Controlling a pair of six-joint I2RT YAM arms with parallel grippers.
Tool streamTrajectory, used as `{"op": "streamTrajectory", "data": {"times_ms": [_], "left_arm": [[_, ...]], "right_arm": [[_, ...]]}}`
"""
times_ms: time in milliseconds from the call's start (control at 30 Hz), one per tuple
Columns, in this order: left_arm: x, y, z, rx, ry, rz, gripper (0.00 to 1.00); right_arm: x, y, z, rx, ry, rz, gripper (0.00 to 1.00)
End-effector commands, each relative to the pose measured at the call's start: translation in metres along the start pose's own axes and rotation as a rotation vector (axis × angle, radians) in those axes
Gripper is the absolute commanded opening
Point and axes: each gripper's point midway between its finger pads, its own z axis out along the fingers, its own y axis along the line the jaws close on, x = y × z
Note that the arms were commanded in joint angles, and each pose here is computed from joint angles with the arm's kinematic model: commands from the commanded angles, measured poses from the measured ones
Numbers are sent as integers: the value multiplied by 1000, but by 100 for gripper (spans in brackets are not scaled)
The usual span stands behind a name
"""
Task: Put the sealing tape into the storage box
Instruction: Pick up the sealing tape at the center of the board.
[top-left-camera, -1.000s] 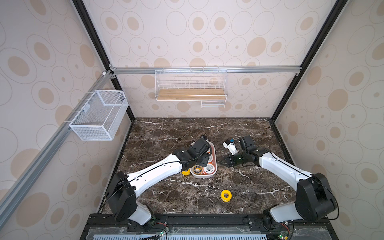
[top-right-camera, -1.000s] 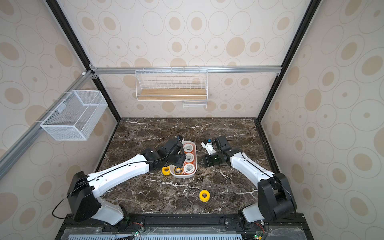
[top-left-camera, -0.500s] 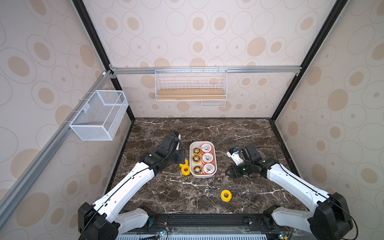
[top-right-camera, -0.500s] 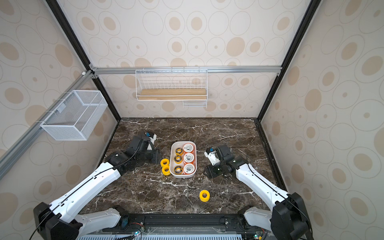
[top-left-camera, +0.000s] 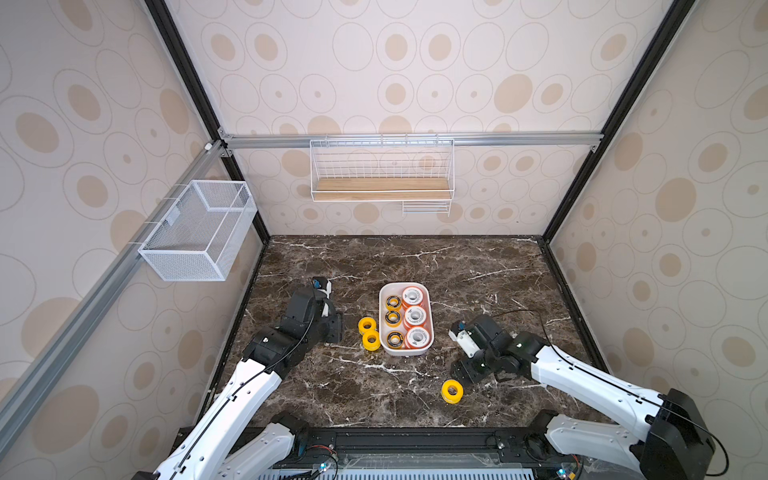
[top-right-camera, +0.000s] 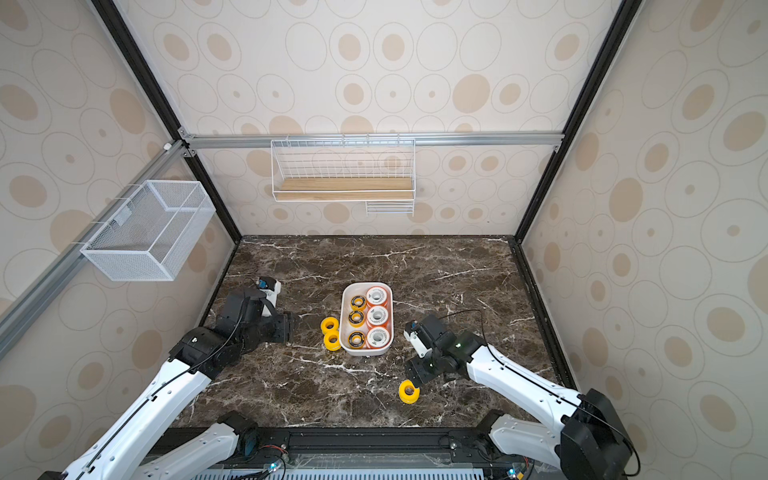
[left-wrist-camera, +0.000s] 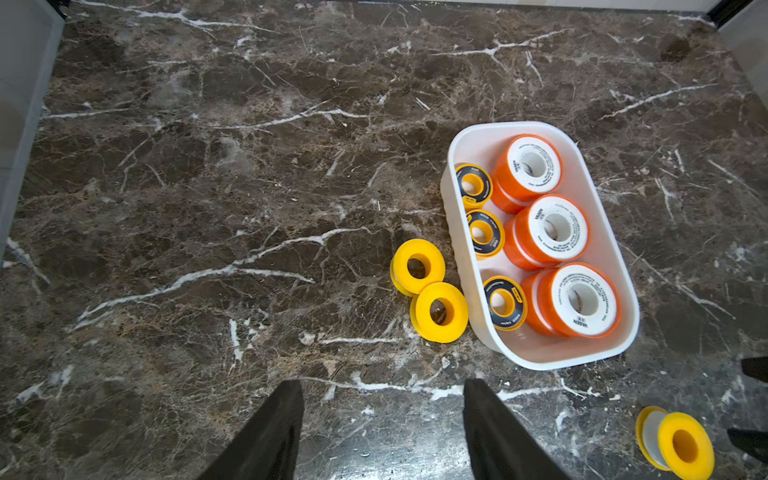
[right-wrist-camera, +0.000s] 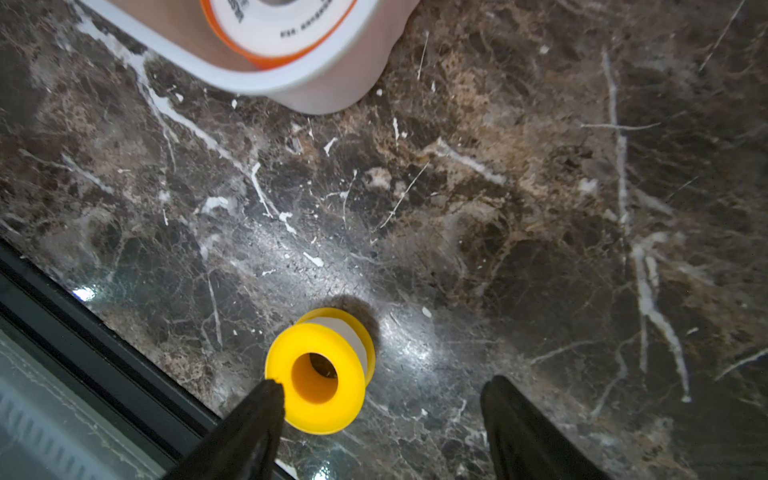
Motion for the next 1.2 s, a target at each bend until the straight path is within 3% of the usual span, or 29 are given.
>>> {"op": "streamTrajectory", "data": {"times_ms": [0, 567, 967, 1167], "left_arm": [[-1, 11, -6, -48, -20, 19, 65], [0, 10, -7, -39, -20, 24, 66], [1, 10, -6, -40, -13, 26, 66], [1, 10, -6, -42, -13, 26, 66]], "right_arm": [[13, 4, 7, 62, 40, -39, 86], [32, 27, 34, 157, 124, -173, 92], [38, 27, 47, 164, 153, -166, 85], [40, 26, 49, 169, 164, -167, 75]]}}
